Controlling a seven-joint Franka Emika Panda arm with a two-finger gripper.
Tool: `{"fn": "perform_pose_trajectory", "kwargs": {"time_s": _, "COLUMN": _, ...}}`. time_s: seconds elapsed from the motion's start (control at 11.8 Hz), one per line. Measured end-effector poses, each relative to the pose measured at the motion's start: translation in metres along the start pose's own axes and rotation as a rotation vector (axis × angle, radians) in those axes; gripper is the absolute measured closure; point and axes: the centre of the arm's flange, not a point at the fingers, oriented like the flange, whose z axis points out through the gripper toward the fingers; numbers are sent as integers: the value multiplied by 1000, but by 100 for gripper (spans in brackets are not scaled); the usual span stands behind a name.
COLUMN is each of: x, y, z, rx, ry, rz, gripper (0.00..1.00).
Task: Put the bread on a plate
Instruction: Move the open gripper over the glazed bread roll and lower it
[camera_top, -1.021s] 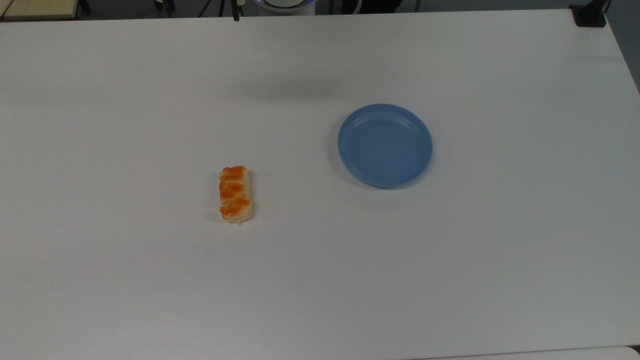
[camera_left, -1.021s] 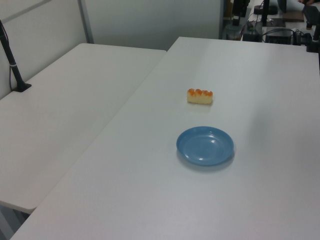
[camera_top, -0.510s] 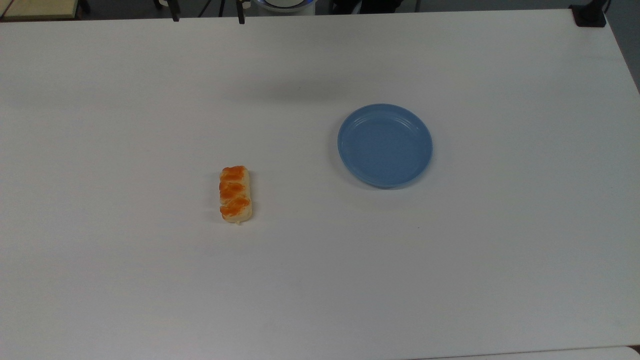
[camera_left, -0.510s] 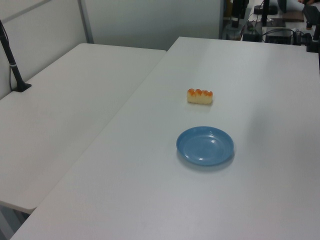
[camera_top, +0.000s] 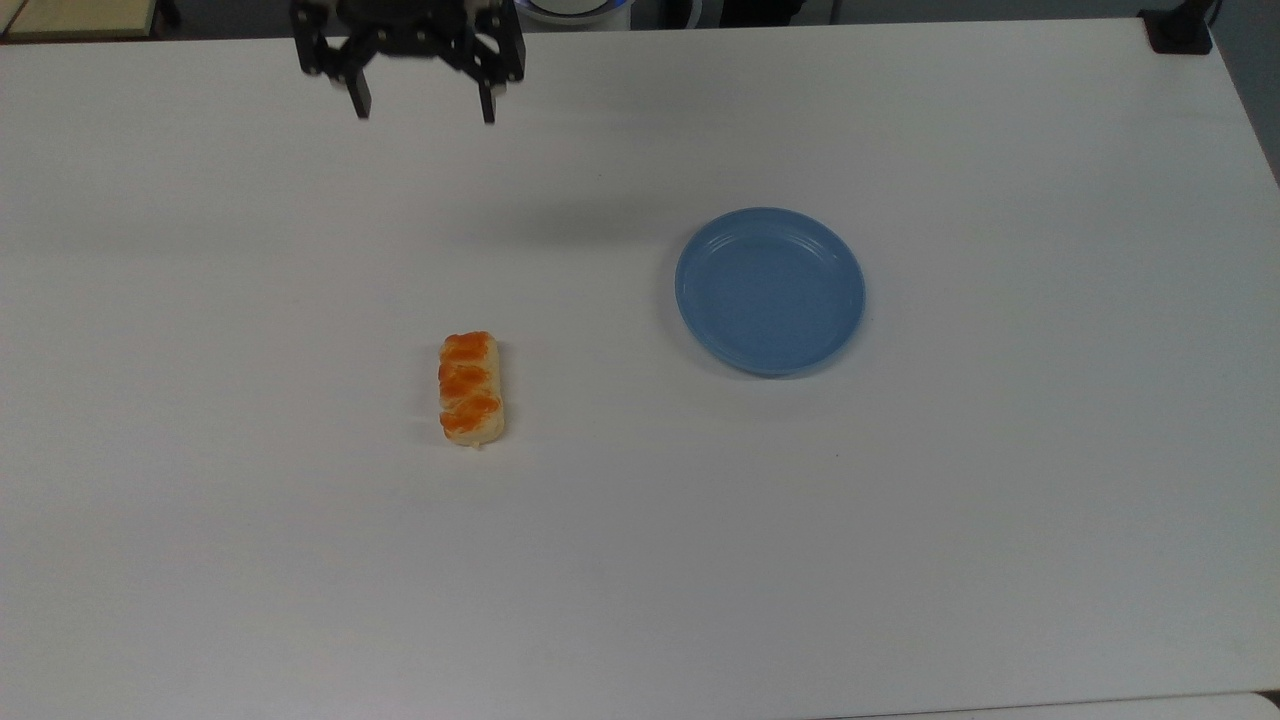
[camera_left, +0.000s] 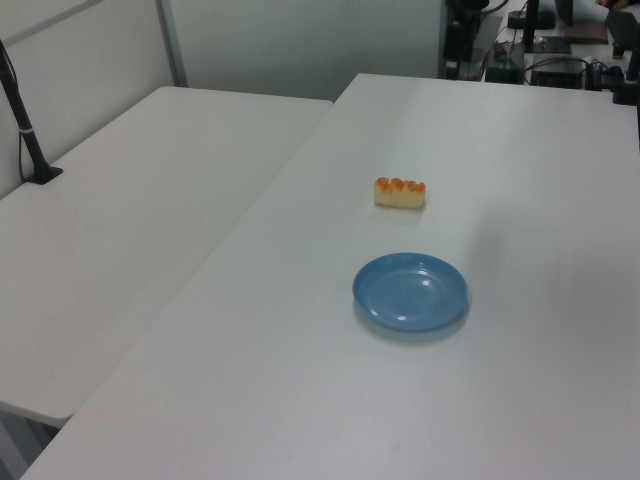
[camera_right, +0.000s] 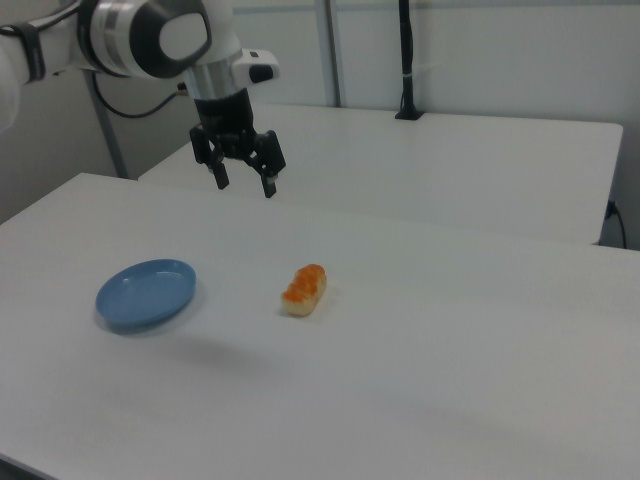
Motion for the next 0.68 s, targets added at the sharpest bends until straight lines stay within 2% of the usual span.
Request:
{"fn": "perform_pose_trajectory", "kwargs": {"time_s": 0.26, "x": 29, "y": -6, "z": 54, "rx": 22, "ry": -7, "rz": -2, "gripper": 0}}
{"fn": "perform_pose_trajectory", "kwargs": {"time_s": 0.68, "x": 79, "y": -7, "z": 150, "rx": 11, "ry": -31, "rz": -2, "gripper": 0}}
